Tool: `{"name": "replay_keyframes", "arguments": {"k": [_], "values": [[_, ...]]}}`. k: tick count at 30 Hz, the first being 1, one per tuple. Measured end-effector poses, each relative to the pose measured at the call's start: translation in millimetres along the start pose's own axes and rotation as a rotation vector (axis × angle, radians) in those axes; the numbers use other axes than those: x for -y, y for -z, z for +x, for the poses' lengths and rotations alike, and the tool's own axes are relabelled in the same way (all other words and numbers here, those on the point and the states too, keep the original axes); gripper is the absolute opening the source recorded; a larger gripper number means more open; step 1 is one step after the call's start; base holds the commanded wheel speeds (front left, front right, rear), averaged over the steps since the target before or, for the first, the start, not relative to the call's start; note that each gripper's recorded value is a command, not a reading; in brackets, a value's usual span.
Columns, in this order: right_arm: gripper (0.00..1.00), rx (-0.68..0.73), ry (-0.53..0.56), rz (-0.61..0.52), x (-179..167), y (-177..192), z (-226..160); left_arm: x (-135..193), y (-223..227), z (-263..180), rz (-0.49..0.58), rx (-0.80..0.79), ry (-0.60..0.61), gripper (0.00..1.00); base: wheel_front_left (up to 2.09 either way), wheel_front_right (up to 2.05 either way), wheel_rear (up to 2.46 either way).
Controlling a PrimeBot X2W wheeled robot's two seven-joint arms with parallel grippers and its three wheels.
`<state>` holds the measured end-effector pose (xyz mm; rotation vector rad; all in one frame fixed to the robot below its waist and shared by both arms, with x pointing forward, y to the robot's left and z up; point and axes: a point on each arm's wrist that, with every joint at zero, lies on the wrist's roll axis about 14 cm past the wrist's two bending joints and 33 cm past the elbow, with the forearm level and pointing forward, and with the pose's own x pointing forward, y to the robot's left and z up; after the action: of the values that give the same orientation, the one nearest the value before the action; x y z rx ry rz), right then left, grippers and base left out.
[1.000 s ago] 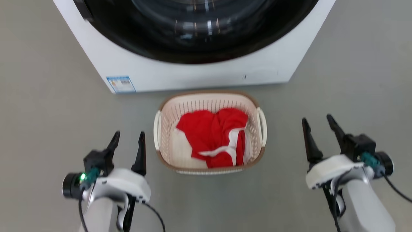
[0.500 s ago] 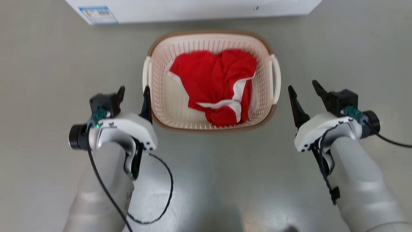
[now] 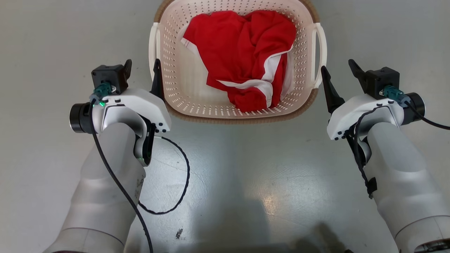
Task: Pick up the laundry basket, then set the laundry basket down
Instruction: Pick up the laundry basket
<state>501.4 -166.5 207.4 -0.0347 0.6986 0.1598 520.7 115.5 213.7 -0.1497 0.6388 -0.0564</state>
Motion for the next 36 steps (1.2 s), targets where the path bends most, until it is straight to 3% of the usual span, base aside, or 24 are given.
{"name": "replay_keyframes", "arguments": {"k": [36], "values": [[1.00,-0.047,-0.043,-0.032,-5.9,30.6,58.4,3.3,45.4,56.7,0.037,-0.094,0.020,1.00,0.00,0.00,0.00]]}}
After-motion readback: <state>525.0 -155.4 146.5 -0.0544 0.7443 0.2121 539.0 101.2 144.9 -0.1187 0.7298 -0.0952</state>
